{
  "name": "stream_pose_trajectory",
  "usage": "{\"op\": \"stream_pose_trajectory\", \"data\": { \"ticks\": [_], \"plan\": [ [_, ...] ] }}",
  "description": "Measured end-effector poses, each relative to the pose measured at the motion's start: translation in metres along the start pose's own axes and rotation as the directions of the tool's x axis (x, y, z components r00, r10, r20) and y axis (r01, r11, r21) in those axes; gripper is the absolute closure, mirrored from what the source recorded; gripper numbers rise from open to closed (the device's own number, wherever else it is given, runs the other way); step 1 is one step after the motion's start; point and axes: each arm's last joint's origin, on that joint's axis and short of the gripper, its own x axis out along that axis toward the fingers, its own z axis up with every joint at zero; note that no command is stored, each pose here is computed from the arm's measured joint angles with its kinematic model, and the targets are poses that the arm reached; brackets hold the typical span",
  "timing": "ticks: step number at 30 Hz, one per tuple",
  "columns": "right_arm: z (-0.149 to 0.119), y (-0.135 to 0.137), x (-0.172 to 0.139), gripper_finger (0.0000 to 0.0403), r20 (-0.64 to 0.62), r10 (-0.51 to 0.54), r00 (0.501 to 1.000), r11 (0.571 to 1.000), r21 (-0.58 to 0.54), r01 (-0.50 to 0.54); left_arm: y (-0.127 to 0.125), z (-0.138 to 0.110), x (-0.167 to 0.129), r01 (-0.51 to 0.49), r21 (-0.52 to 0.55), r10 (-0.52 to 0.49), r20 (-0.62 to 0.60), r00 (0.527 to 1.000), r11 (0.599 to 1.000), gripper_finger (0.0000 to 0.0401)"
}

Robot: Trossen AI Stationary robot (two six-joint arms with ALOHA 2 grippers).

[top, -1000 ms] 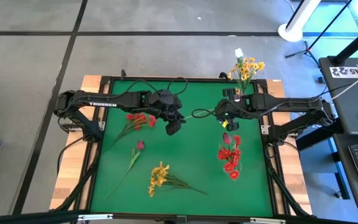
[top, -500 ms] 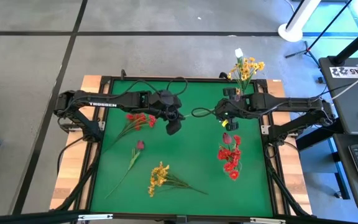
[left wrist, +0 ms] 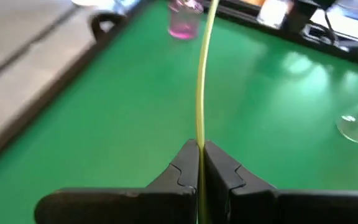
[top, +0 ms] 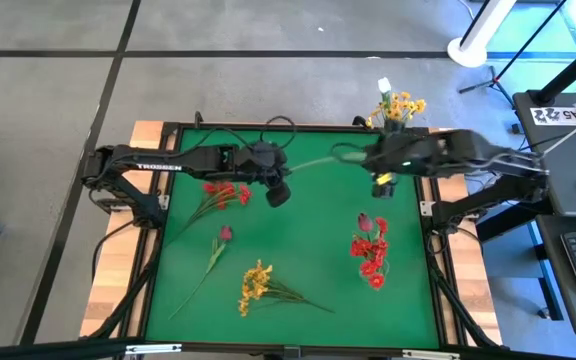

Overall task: Sort flowers into vase by color
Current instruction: Put the white tulips into the purple vase

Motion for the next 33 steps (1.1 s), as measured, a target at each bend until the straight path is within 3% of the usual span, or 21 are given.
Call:
{"op": "stream_pose_trajectory", "data": {
  "ticks": [4,8,10,15,19,26,30,33],
  "plan": [
    [-0.005,-0.008,-0.031,0.022,0.17,0.049,0.984,0.996,0.06,-0.06,0.003,0.007,-0.011,-0.07,0.006,0.069,0.076,0.995,0.998,0.0401],
    [-0.018,-0.015,-0.055,0.0232,0.377,0.068,0.924,0.986,0.115,-0.12,0.003,0.022,-0.025,-0.062,-0.021,0.065,0.215,0.974,0.998,0.0401],
    [-0.025,-0.017,-0.063,0.0237,0.509,0.073,0.858,0.977,0.138,-0.164,-0.001,0.03,-0.027,-0.023,-0.015,0.026,0.293,0.956,1.0,0.0401],
    [-0.046,-0.015,-0.068,0.0244,0.687,0.029,0.726,0.971,0.153,-0.183,-0.006,0.042,-0.033,0.019,-0.013,-0.011,0.42,0.907,1.0,0.0401],
    [-0.062,-0.011,-0.065,0.0244,0.759,-0.017,0.651,0.965,0.182,-0.187,-0.008,0.052,-0.039,0.05,-0.017,-0.034,0.526,0.85,0.999,0.0401],
    [-0.075,0.0,-0.05,0.0245,0.815,-0.004,0.579,0.964,0.156,-0.214,-0.009,0.058,-0.043,0.121,-0.012,-0.079,0.689,0.72,0.993,0.0401],
    [-0.073,0.005,-0.04,0.0245,0.835,-0.019,0.55,0.963,0.164,-0.216,-0.011,0.051,-0.038,0.303,0.102,-0.267,0.774,0.573,0.947,0.0401],
    [-0.068,0.008,-0.031,0.0245,0.861,-0.053,0.506,0.959,0.185,-0.215,-0.017,0.035,-0.022,0.363,0.118,-0.318,0.765,0.56,0.924,0.0401]
  ]
}}
